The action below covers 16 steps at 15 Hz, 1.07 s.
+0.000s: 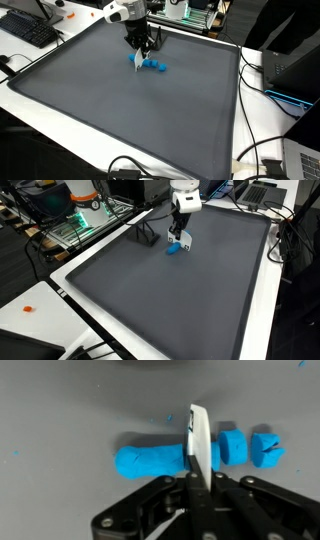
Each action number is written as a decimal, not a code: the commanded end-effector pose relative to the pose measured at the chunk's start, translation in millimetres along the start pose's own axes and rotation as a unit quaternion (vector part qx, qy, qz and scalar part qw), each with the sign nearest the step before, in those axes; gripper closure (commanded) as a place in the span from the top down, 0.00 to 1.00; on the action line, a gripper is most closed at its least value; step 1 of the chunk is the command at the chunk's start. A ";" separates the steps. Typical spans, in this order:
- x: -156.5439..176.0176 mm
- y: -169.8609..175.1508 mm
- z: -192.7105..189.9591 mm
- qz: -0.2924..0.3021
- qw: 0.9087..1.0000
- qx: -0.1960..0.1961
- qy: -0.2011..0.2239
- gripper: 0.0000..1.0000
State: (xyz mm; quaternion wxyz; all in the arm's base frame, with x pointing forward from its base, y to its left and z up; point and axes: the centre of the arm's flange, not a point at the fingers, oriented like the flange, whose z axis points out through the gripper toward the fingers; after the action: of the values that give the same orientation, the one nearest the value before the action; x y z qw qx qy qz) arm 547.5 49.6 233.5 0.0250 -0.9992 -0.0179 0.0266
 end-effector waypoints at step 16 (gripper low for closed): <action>5.3 -7.4 -34.2 0.020 0.999 -0.018 0.026 0.01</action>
State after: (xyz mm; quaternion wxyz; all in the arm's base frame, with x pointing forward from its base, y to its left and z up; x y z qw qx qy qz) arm 554.6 61.7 254.0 0.0193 -0.9997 0.0093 0.0070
